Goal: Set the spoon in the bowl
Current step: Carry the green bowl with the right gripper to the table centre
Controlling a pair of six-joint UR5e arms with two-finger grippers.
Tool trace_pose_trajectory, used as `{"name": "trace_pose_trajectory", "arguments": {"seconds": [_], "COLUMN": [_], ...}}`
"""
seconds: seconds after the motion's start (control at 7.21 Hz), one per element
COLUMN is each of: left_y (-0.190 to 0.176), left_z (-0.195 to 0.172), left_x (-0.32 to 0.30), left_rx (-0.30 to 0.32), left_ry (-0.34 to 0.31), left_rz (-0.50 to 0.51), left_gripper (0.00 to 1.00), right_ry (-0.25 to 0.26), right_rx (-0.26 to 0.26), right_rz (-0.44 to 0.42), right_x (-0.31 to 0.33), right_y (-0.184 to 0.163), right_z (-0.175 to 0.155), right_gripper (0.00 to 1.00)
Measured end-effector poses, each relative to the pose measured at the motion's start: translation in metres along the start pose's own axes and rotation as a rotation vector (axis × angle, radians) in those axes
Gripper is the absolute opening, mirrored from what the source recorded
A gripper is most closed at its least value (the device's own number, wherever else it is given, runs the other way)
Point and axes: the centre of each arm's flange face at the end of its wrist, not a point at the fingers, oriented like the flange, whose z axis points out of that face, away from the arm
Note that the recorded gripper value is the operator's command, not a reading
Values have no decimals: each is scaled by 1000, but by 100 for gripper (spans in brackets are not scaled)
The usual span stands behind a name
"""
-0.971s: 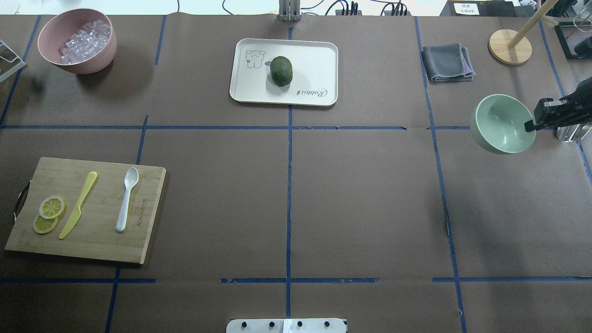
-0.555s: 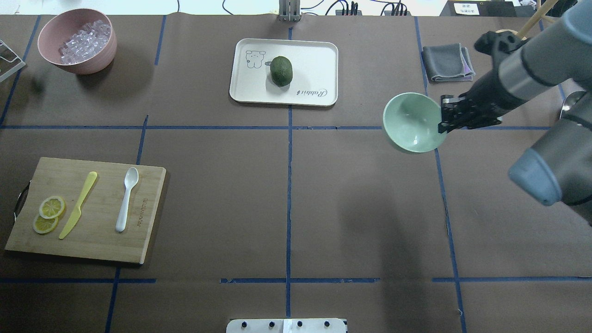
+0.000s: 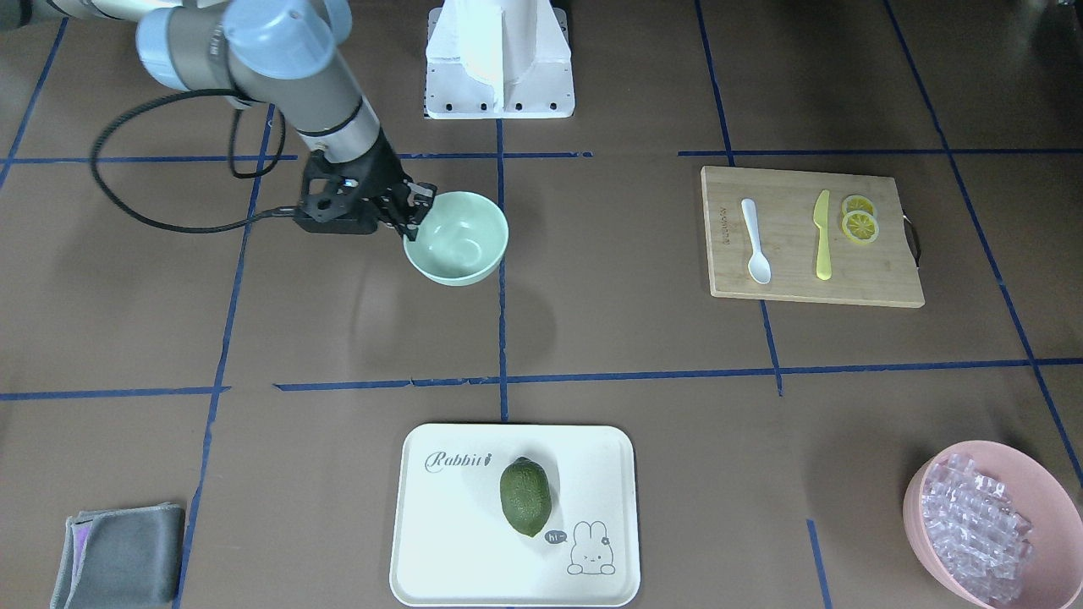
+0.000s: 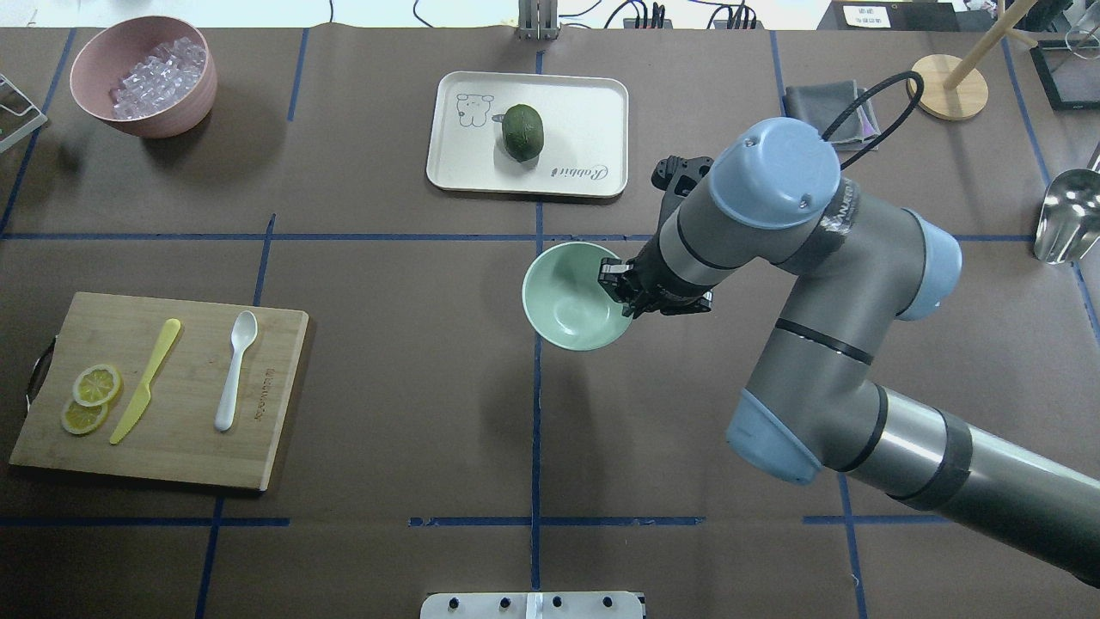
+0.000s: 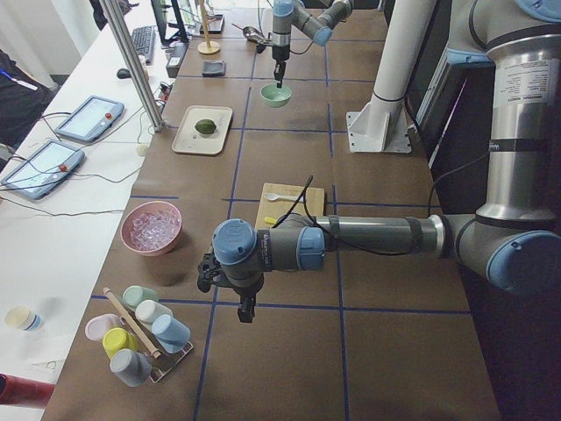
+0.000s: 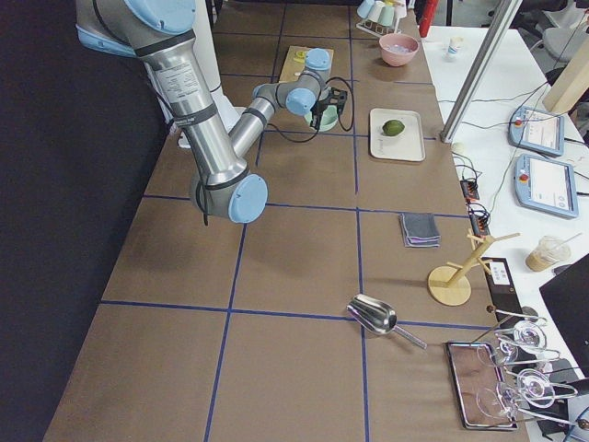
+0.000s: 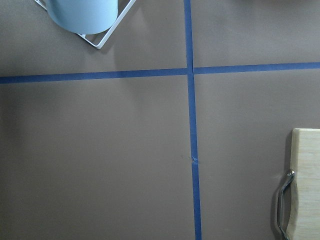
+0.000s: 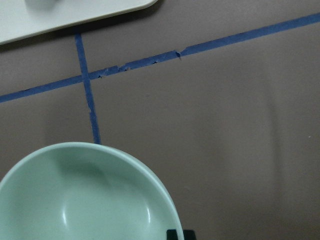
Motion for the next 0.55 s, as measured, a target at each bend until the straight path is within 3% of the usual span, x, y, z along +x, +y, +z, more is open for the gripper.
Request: {"name": "trace_pose_trajectory", "arguments": {"seconds": [0.55], "left_y": [0], "left_z": [0], "left_x": [0], "left_rx": [-1], "left_ry": [0], "left_rz": [0], "left_gripper": [100], "right_ry": [42], "right_rx": [-7], "right_rz": [-11], "right_x": [-26], "right_y": [17], "right_z": [42], "right_gripper": [3]}}
